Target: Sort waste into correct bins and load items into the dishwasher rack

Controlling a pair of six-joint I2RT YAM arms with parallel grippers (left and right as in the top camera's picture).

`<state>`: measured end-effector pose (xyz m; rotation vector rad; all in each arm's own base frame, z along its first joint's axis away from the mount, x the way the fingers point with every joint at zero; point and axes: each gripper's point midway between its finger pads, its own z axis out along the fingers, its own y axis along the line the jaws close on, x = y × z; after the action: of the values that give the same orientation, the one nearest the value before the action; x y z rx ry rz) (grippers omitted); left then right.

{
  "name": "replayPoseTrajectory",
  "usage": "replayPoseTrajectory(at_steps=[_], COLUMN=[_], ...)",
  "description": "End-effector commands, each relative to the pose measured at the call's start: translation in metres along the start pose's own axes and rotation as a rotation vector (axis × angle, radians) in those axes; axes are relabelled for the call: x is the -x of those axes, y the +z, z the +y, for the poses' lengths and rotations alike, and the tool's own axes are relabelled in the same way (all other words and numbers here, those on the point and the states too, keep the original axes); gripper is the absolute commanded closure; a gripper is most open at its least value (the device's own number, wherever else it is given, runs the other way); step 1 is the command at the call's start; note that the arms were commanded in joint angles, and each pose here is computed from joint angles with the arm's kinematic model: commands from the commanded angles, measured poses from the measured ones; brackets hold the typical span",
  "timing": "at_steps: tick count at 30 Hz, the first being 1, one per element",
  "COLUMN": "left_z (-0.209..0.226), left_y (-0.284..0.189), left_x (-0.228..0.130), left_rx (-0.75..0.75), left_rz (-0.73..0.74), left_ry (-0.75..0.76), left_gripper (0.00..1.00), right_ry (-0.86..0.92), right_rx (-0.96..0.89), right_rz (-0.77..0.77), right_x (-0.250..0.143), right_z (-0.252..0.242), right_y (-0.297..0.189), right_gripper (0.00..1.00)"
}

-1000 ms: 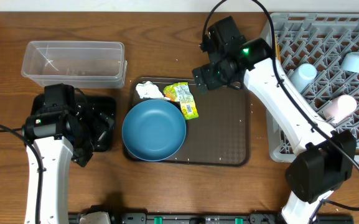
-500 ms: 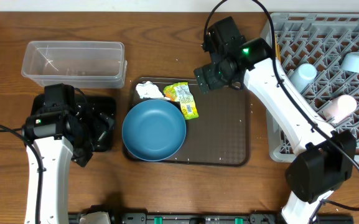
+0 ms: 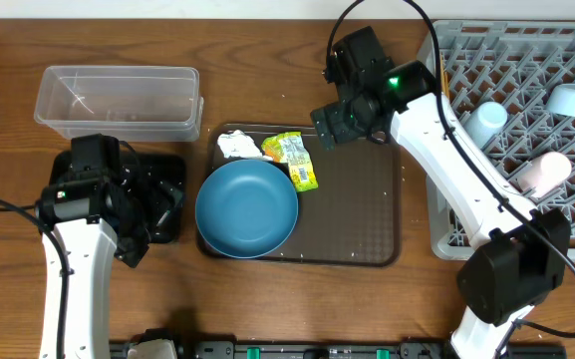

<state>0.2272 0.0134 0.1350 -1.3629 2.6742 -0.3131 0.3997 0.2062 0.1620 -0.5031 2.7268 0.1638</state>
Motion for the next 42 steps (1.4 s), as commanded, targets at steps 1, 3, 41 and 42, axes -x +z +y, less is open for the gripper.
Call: replayPoseTrajectory(at_steps=[1,3,41,42], left_z=[-0.002,-0.002,-0.009,-0.002], left_y=[-0.003,-0.003,0.002,0.001], left_x=[0.004,0.004,-0.021,-0.014], left_rx=[0.001,0.001,0.061,0.093], left_rz=[-0.018,-0.018,-0.003,-0.032], left_ry=[0.009,0.009,0.192,0.159], left_gripper=[0.02,0.02,0.01,0.01], right_ry=[-0.001,-0.007,-0.012,-0.012], right_rx=[-0.005,-0.003,-0.001,-0.001], right_rz=[0.003,0.003,0.003,0.003], right_x=[-0.002,-0.002,-0.003,-0.003], right_z=[0.001,0.004,0.007,0.007], right_y=[0.0,0.0,0.0,0.0], right_gripper=[0.01,0.01,0.01,0.01])
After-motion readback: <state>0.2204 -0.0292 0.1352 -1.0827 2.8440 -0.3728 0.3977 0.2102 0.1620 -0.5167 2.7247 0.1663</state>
